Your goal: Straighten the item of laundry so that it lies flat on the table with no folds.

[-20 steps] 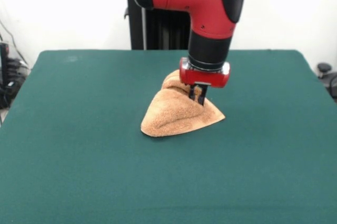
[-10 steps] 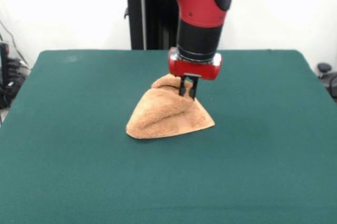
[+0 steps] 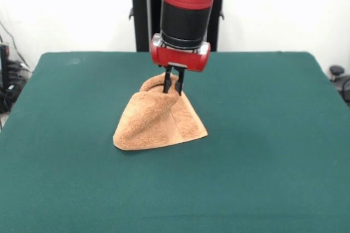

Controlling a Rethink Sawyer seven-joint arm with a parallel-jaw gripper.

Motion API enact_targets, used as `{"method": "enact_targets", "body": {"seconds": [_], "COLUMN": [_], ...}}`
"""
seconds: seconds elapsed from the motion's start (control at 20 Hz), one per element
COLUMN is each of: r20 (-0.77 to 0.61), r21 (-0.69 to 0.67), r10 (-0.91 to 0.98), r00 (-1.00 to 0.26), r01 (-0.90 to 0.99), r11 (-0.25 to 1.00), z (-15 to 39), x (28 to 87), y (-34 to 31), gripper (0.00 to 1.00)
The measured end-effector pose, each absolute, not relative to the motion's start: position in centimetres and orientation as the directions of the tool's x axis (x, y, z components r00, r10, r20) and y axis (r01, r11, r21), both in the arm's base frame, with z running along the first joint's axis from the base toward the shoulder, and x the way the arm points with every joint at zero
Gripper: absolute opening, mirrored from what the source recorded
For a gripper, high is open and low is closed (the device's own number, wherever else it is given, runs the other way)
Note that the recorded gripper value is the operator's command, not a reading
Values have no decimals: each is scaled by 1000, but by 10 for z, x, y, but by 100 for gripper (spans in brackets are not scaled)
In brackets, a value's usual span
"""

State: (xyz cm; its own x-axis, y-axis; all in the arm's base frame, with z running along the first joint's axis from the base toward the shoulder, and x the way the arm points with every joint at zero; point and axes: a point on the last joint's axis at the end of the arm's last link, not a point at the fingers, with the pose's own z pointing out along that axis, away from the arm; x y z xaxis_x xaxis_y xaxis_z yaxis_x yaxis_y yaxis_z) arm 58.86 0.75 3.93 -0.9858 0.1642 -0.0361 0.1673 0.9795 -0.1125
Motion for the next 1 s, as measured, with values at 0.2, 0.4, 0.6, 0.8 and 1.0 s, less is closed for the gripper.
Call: {"method": "enact_targets", "body": {"seconds": [0.2, 0.4, 0.6, 0.8, 1.0], "r20": [-39, -38, -33, -35, -41], "r21": [-113, -118, -127, -135, -143], "r10": [163, 153, 136, 122, 132], "r00": [-986, -987, -990, -992, -990], "r01": [167, 157, 139, 126, 137], "r11": [979, 980, 982, 983, 980], "z": [40, 38, 33, 35, 50], "x": [590, 589, 587, 586, 591], "y": [7, 6, 5, 3, -4], "gripper": [0, 0, 0, 0, 0]}}
